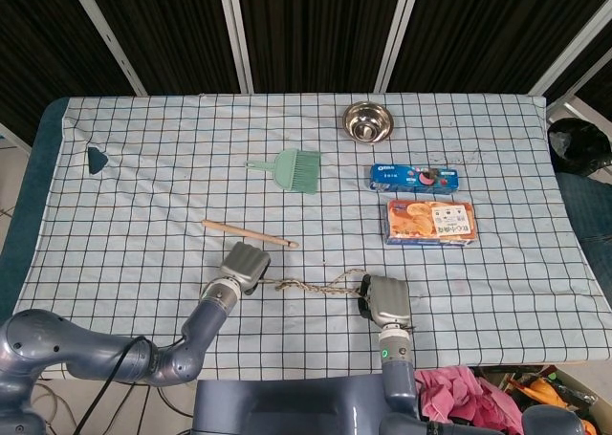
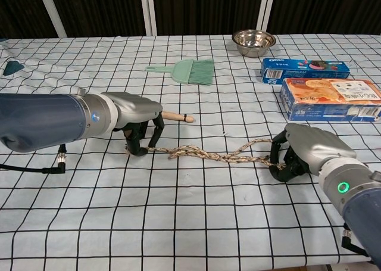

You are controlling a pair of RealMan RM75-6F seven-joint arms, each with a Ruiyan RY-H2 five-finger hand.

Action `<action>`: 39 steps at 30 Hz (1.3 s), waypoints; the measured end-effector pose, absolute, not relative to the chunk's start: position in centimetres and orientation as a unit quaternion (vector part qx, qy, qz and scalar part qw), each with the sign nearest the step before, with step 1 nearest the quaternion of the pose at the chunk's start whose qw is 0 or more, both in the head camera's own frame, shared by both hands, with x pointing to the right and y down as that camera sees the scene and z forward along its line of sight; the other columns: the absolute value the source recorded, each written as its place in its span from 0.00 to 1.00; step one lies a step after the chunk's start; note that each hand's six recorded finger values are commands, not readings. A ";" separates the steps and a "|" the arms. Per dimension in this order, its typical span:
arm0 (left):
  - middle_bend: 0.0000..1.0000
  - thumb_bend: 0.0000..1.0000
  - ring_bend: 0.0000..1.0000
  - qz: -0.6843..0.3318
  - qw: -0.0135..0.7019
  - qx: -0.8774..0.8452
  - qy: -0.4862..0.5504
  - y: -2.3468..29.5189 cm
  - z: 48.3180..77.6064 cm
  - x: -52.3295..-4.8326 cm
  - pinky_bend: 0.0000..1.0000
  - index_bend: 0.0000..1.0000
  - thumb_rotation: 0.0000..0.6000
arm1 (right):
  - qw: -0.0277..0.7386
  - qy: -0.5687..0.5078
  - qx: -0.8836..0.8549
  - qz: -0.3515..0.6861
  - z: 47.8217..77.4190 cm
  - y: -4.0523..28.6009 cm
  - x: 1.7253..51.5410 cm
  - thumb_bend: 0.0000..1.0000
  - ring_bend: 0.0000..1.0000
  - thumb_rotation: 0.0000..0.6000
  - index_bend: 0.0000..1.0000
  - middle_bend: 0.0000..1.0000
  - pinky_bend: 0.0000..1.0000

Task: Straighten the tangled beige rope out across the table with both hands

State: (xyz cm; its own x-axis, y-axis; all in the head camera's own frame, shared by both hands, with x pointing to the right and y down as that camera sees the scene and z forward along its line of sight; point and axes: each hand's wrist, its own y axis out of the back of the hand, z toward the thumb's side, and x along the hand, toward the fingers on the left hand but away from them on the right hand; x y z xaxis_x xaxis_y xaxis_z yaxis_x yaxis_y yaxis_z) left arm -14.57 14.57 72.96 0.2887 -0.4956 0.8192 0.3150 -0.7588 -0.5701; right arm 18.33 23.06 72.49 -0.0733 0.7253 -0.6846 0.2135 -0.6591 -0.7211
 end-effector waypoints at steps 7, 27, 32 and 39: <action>0.99 0.38 0.90 -0.596 0.341 -0.724 0.060 14.6 73.1 -14.7 0.80 0.54 1.00 | 0.203 -0.354 -0.654 0.637 72.6 23.2 18.2 0.46 1.00 1.00 0.66 0.93 1.00; 1.00 0.38 0.91 -0.600 0.341 -0.721 0.057 14.6 73.4 -14.9 0.80 0.58 1.00 | 0.202 -0.355 -0.654 0.637 72.7 23.1 18.3 0.46 1.00 1.00 0.66 0.93 1.00; 1.00 0.41 0.91 -0.603 0.342 -0.719 0.055 14.6 73.4 -15.0 0.81 0.61 1.00 | 0.196 -0.357 -0.653 0.638 72.7 23.2 18.4 0.46 1.00 1.00 0.66 0.93 1.00; 1.00 0.42 0.91 -0.602 0.345 -0.718 0.062 14.3 73.2 -15.0 0.81 0.62 1.00 | 0.196 -0.359 -0.653 0.637 72.6 23.1 18.3 0.46 1.00 1.00 0.66 0.93 1.00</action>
